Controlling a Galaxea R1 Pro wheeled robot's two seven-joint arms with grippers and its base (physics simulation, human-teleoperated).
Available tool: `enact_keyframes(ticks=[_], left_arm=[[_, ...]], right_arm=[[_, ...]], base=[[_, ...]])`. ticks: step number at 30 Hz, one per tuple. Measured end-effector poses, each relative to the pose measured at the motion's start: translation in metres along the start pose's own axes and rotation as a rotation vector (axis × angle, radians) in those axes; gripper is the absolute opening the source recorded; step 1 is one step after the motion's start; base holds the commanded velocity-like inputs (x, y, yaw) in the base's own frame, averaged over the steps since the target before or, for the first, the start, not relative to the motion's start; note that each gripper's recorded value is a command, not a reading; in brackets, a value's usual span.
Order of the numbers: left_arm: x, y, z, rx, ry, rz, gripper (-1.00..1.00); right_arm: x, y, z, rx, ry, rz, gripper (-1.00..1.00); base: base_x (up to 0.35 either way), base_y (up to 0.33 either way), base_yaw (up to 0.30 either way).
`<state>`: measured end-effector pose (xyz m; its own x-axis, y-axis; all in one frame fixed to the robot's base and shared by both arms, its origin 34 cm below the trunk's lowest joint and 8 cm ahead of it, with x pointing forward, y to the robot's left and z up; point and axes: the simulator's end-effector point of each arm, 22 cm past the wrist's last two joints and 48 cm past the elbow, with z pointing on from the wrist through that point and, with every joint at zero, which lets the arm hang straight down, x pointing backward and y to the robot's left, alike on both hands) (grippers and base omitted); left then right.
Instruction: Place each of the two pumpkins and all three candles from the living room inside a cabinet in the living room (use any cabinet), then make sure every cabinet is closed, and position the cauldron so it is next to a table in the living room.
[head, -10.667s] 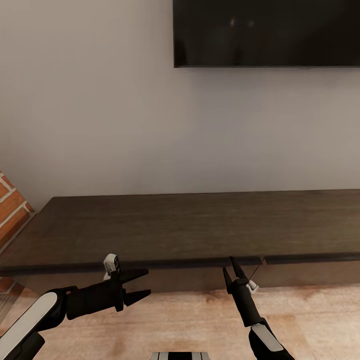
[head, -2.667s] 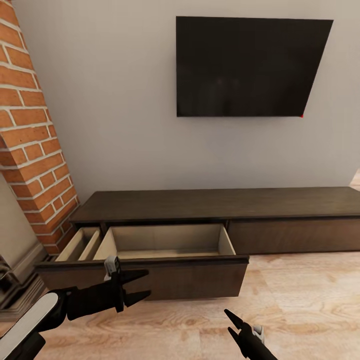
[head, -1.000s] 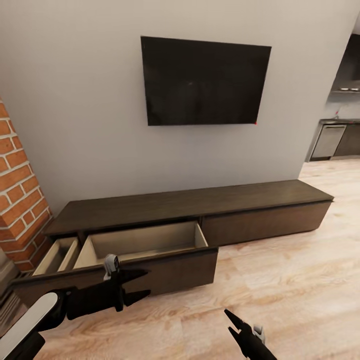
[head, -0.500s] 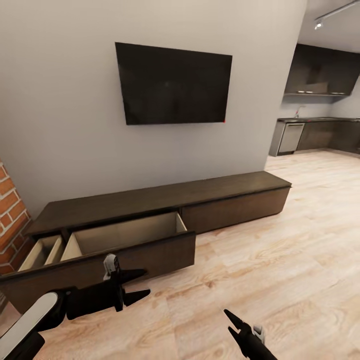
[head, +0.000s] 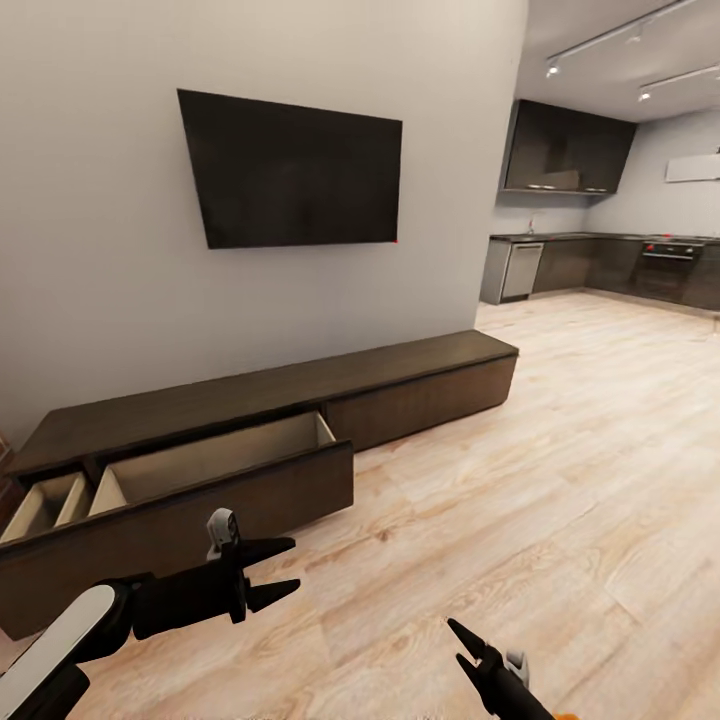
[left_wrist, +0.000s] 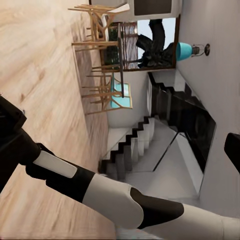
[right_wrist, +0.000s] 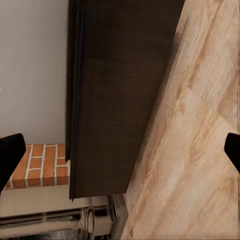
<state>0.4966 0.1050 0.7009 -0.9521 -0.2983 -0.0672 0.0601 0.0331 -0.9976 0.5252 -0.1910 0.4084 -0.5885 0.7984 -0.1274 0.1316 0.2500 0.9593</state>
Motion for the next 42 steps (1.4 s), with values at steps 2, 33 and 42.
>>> enact_keyframes(ticks=[2, 33, 42], left_arm=[[0.000, 0.000, 0.000, -0.002, 0.000, 0.001, 1.00], [-0.018, -0.038, -0.001, -0.017, -0.018, 0.011, 1.00], [-0.018, -0.039, -0.002, -0.016, -0.018, 0.011, 1.00]], right_arm=[[0.000, 0.000, 0.000, 0.001, 0.000, 0.000, 1.00], [-0.014, 0.038, -0.006, 0.007, -0.016, -0.022, 1.00], [-0.016, 0.037, -0.006, 0.009, -0.023, -0.035, 1.00]], base=[[-0.051, 0.000, -0.258], [-0.002, 0.000, -0.193], [0.000, 0.000, -0.264]])
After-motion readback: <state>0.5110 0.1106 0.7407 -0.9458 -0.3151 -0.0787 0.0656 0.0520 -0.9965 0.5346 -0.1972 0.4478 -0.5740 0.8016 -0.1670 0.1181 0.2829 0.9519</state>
